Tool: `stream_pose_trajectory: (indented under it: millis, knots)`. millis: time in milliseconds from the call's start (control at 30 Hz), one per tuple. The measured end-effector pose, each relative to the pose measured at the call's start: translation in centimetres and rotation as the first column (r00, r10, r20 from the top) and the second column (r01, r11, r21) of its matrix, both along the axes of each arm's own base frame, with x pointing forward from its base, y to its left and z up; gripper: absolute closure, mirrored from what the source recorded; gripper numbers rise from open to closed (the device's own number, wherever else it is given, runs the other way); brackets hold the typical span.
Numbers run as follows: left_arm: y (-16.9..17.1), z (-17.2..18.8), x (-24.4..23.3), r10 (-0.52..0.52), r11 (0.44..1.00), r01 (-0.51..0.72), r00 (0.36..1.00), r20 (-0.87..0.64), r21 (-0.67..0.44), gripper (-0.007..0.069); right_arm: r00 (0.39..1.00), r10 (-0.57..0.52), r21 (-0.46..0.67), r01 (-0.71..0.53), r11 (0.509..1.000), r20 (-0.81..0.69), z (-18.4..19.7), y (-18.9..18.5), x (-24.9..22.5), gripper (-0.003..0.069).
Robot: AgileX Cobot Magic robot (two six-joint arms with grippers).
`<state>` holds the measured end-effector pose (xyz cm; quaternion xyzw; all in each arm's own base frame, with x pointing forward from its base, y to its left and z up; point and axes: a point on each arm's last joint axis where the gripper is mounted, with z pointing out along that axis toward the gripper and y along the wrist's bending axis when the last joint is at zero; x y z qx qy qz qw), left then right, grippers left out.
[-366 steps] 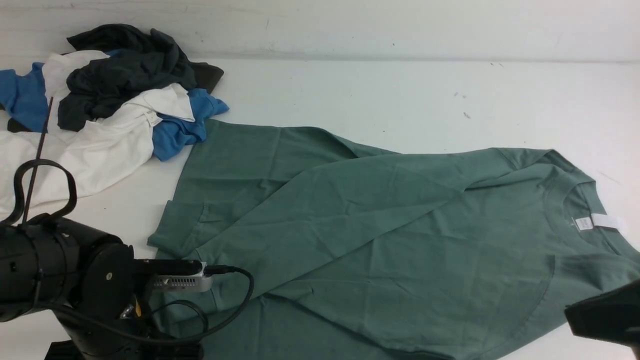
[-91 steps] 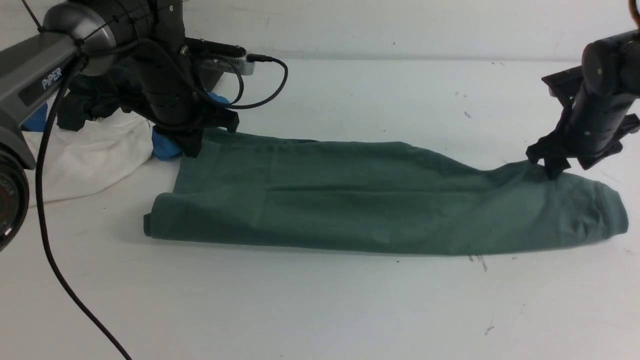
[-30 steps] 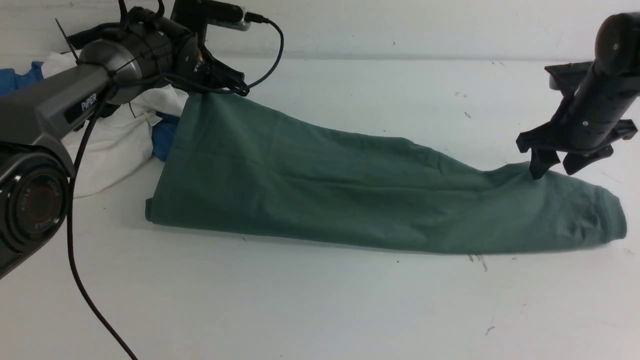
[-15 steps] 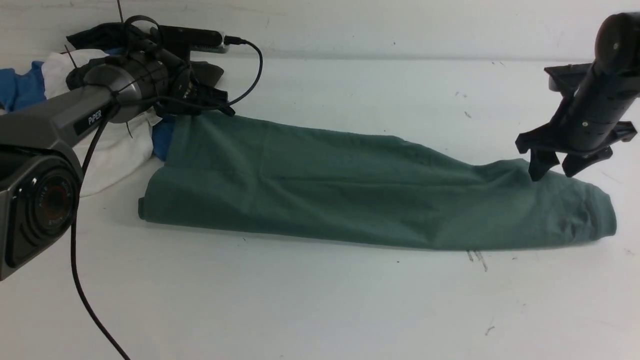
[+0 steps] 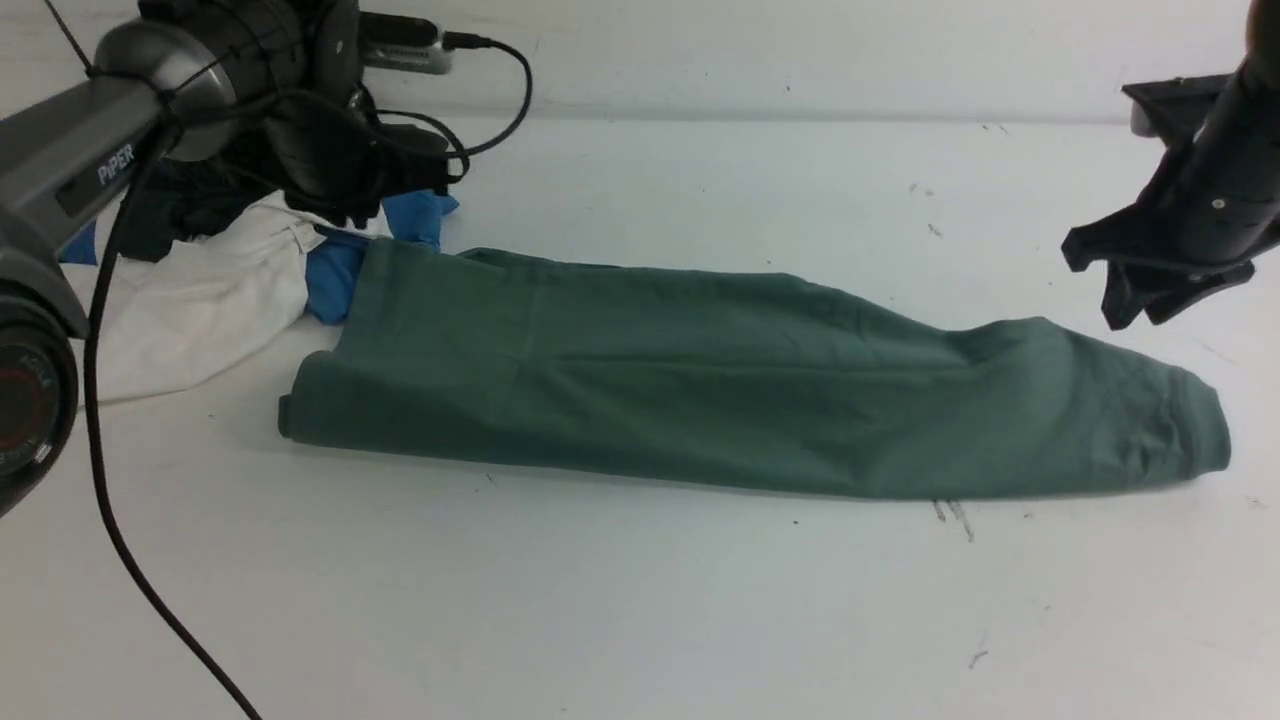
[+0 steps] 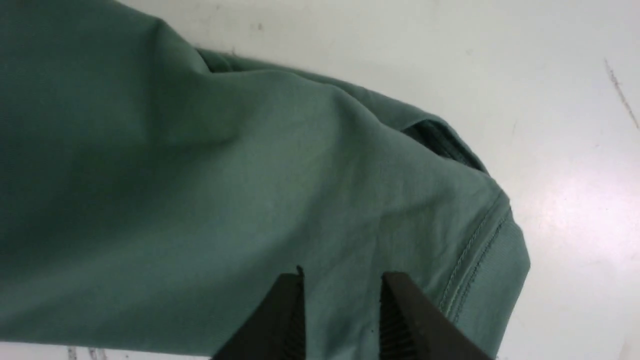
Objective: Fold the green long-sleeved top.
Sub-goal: Use both arms to drag the lower edge of the fabric forward and fold it over the upper edge
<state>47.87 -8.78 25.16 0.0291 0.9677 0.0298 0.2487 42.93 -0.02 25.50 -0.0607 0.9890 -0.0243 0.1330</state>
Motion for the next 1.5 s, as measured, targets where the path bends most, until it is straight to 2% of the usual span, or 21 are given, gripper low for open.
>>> stream_pose_trajectory:
  millis: [67, 133, 267, 367, 500, 567, 600, 667, 700, 767, 833, 900, 933, 967, 1000, 1033, 1100, 1233, 1500]
  knots:
    - [-1.6, -1.0, -0.8, -0.093, 0.996, 0.090, 0.991, -0.096, -0.028, 0.0623, 1.000, -0.014, 0.008, 0.014, 1.000, -0.027, -0.7, -0.8, -0.3, 0.0597]
    - [-2.8, -2.5, -1.2, -0.157, 0.987, 0.151, 0.971, -0.179, -0.045, 0.0629, 0.997, -0.050, 0.028, 0.052, 0.998, -0.060, -1.6, -2.2, -0.7, 0.0647]
    - [-3.2, -4.6, -1.5, -0.201, 0.980, 0.193, 0.942, -0.270, -0.058, 0.0629, 0.983, -0.152, 0.084, 0.161, 0.983, -0.099, -2.6, -5.2, -1.6, 0.0668]
    - [-3.3, -6.5, -1.3, -0.209, 0.978, 0.203, 0.926, -0.313, -0.053, 0.0629, 0.963, -0.235, 0.140, 0.253, 0.957, -0.134, -3.3, -7.3, -2.6, 0.0652]
    - [-3.3, -8.4, -1.1, -0.207, 0.978, 0.202, 0.914, -0.349, -0.051, 0.0629, 0.958, -0.247, 0.161, 0.269, 0.950, -0.146, -3.6, -7.5, -2.7, 0.0575]
    - [-3.3, -8.9, -1.0, -0.209, 0.977, 0.205, 0.910, -0.358, -0.050, 0.0629, 0.959, -0.246, 0.176, 0.269, 0.947, -0.144, -3.6, -7.4, -2.7, 0.0475]
    - [-3.3, -8.9, -1.0, -0.209, 0.977, 0.205, 0.910, -0.358, -0.050, 0.0629, 0.959, -0.246, 0.176, 0.270, 0.947, -0.143, -3.6, -7.4, -2.7, 0.0466]
    - [-3.3, -9.0, -0.9, -0.209, 0.977, 0.205, 0.910, -0.357, -0.050, 0.0629, 0.957, -0.260, 0.176, 0.280, 0.944, -0.129, -4.0, -7.5, -2.3, 0.0349]
    - [-3.3, -9.0, -0.9, -0.209, 0.977, 0.205, 0.910, -0.357, -0.050, 0.0629, 0.956, -0.261, 0.174, 0.281, 0.944, -0.130, -4.1, -7.5, -2.3, 0.0341]
    - [-3.3, -9.0, -0.9, -0.209, 0.977, 0.205, 0.910, -0.358, -0.050, 0.0629, 0.949, -0.282, 0.160, 0.303, 0.939, -0.141, -4.9, -7.7, -2.1, 0.0268]
    - [-3.3, -9.0, -0.9, -0.209, 0.977, 0.205, 0.910, -0.358, -0.050, 0.0629, 0.946, -0.288, 0.146, 0.309, 0.940, -0.148, -5.5, -7.8, -1.9, 0.0251]
    - [-3.3, -9.0, -0.9, -0.209, 0.977, 0.205, 0.910, -0.358, -0.050, 0.0629, 0.945, -0.289, 0.139, 0.310, 0.940, -0.152, -6.0, -7.9, -1.8, 0.0263]
    - [-3.3, -9.0, -0.9, -0.209, 0.977, 0.205, 0.910, -0.358, -0.050, 0.0629, 0.946, -0.284, 0.137, 0.305, 0.942, -0.158, -6.5, -8.0, -1.6, 0.0341]
    - [-3.3, -9.0, -0.9, -0.209, 0.977, 0.205, 0.910, -0.358, -0.050, 0.0629, 0.946, -0.282, 0.136, 0.304, 0.943, -0.159, -6.5, -8.0, -1.6, 0.0341]
    - [-3.3, -9.0, -0.9, -0.210, 0.977, 0.206, 0.909, -0.359, -0.050, 0.0629, 0.951, -0.265, 0.134, 0.287, 0.948, -0.160, -6.7, -8.0, -1.6, 0.0473]
    - [-3.3, -9.0, -0.9, -0.210, 0.977, 0.206, 0.909, -0.359, -0.050, 0.0629, 0.951, -0.263, 0.133, 0.285, 0.949, -0.161, -6.8, -8.0, -1.6, 0.0489]
    - [-3.3, -9.0, -0.9, -0.211, 0.977, 0.207, 0.909, -0.360, -0.050, 0.0629, 0.955, -0.250, 0.124, 0.271, 0.955, -0.161, -6.8, -8.1, -1.6, 0.0613]
    - [-3.3, -9.0, -0.9, -0.211, 0.977, 0.207, 0.909, -0.360, -0.050, 0.0629, 0.951, -0.250, 0.098, 0.270, 0.958, -0.185, -6.8, -8.5, -1.9, 0.0666]
    - [-3.3, -9.0, -0.9, -0.211, 0.977, 0.207, 0.909, -0.360, -0.050, 0.0629, 0.939, -0.280, 0.082, 0.301, 0.950, -0.200, -6.7, -9.1, -2.2, 0.0671]
